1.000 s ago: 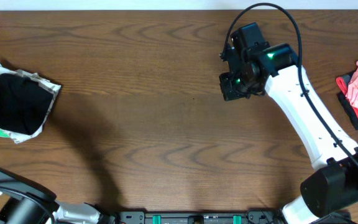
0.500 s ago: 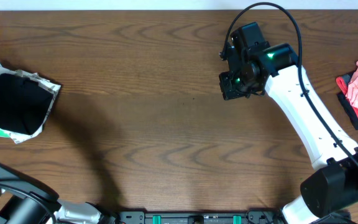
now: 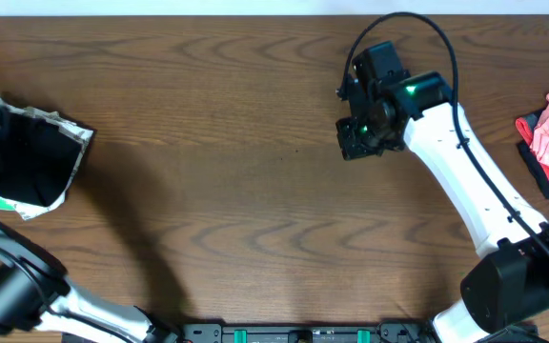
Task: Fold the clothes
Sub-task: 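Release the black bundle with the left gripper and lift away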
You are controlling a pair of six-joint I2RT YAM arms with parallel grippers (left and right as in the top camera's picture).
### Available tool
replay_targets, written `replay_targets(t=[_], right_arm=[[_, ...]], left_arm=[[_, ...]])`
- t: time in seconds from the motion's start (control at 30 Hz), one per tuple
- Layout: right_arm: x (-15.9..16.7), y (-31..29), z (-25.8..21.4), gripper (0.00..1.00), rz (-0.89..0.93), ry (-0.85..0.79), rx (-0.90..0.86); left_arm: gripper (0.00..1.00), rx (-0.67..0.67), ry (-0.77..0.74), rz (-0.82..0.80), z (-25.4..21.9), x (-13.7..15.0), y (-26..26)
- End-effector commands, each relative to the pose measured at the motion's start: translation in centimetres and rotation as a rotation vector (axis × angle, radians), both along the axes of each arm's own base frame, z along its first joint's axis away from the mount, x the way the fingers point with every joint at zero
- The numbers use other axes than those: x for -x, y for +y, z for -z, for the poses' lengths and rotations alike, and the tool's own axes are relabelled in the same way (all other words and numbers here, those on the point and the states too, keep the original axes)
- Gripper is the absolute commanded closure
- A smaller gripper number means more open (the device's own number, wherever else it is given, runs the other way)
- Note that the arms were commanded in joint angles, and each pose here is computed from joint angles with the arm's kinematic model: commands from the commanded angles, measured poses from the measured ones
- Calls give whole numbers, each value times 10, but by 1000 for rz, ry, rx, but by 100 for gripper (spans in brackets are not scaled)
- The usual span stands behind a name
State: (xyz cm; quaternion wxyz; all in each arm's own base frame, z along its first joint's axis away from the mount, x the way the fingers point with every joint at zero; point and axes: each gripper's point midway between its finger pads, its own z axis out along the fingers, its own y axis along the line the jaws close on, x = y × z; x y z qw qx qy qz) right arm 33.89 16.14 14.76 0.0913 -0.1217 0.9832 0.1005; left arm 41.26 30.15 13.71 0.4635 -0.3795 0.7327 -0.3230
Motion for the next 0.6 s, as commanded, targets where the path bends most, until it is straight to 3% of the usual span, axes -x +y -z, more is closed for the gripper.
replay_targets(t=[0.0,0.1,0.2,0.3,0.43,0.53,0.57], right_arm=[[2,-4,4,99,-5,11,9],[2,-4,4,99,-4,11,9],[3,-4,4,99,2,13,8],[2,-4,4,99,2,11,7],[2,-4,4,98,2,12,8],[2,-3,4,98,0,11,7],[2,-3,4,97,0,8,7]], left_arm=[[94,68,105,-84,53,17,27],[93,162,232,-158,97,40,35],[87,218,276,-185,119,55,38],[77,220,264,-185,117,56,40],[68,217,136,-99,93,41,34],[41,233,42,-46,72,28,29],[27,236,10,-28,64,24,27]])
